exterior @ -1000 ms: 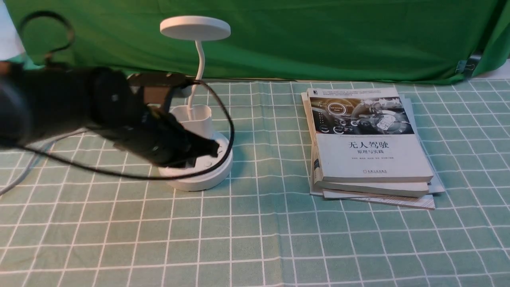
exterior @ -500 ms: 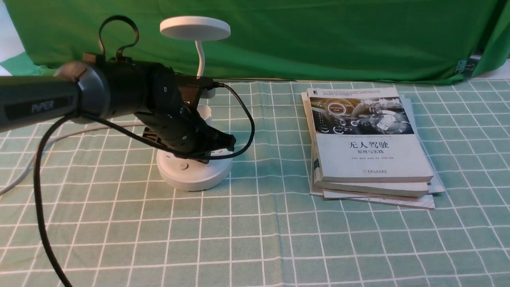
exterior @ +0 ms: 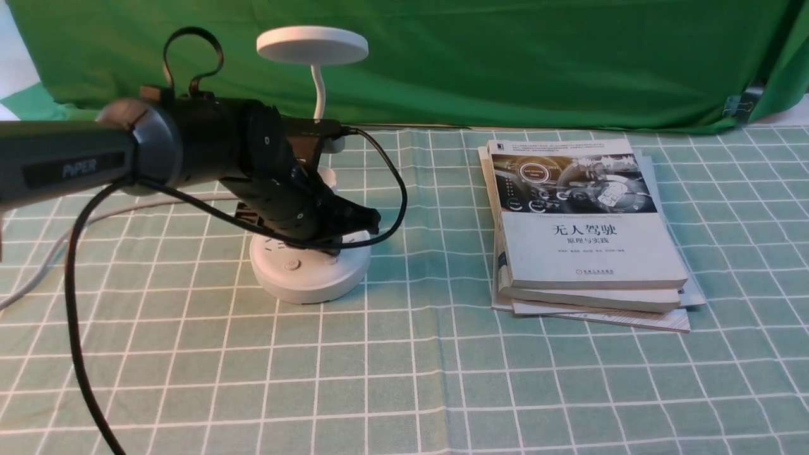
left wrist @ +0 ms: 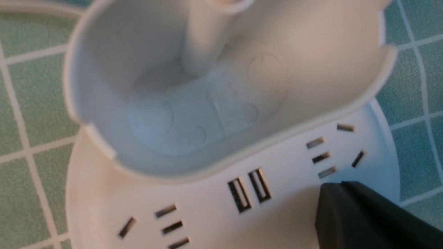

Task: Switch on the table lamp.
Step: 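Press the power button on the lamp base to turn the lamp on with the left gripper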

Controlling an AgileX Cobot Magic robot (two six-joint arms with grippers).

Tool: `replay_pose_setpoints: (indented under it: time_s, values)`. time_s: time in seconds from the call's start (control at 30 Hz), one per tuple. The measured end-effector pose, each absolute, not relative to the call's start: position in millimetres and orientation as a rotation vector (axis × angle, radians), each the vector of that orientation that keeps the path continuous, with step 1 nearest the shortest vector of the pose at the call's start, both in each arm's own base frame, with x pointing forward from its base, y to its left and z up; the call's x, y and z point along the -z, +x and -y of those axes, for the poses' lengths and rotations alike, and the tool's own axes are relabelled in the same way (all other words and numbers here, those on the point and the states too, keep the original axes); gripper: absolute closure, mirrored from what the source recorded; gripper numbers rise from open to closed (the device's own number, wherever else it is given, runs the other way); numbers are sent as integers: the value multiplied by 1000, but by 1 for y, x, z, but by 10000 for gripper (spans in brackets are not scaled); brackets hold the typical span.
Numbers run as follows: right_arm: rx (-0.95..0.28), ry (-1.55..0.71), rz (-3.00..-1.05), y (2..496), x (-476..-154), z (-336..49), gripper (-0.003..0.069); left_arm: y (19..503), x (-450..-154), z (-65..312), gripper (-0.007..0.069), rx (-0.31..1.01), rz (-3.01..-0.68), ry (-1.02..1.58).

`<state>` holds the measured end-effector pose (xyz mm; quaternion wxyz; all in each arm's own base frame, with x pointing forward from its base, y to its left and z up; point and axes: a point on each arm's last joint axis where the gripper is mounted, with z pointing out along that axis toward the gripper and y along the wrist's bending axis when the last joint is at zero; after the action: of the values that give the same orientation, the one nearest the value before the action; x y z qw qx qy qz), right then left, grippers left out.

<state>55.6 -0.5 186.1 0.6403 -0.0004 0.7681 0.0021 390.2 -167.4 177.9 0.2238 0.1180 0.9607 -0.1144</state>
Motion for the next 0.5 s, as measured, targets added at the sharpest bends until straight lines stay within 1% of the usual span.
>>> replay_pose_setpoints:
  time_s: [0.17, 0.3, 0.33, 0.5]
  values:
    - [-5, -1, -1752, 56, -186, 0, 421, 389, -183, 166, 624, 287, -2643, 359]
    - [-5, -1, -1752, 56, -186, 0, 421, 386, -194, 165, 624, 284, -2629, 369]
    - [-5, -1, -1752, 56, -186, 0, 421, 385, -201, 164, 624, 293, -2616, 364]
    - [-5, -1, -1752, 56, -186, 0, 421, 382, -206, 167, 624, 351, -2622, 324]
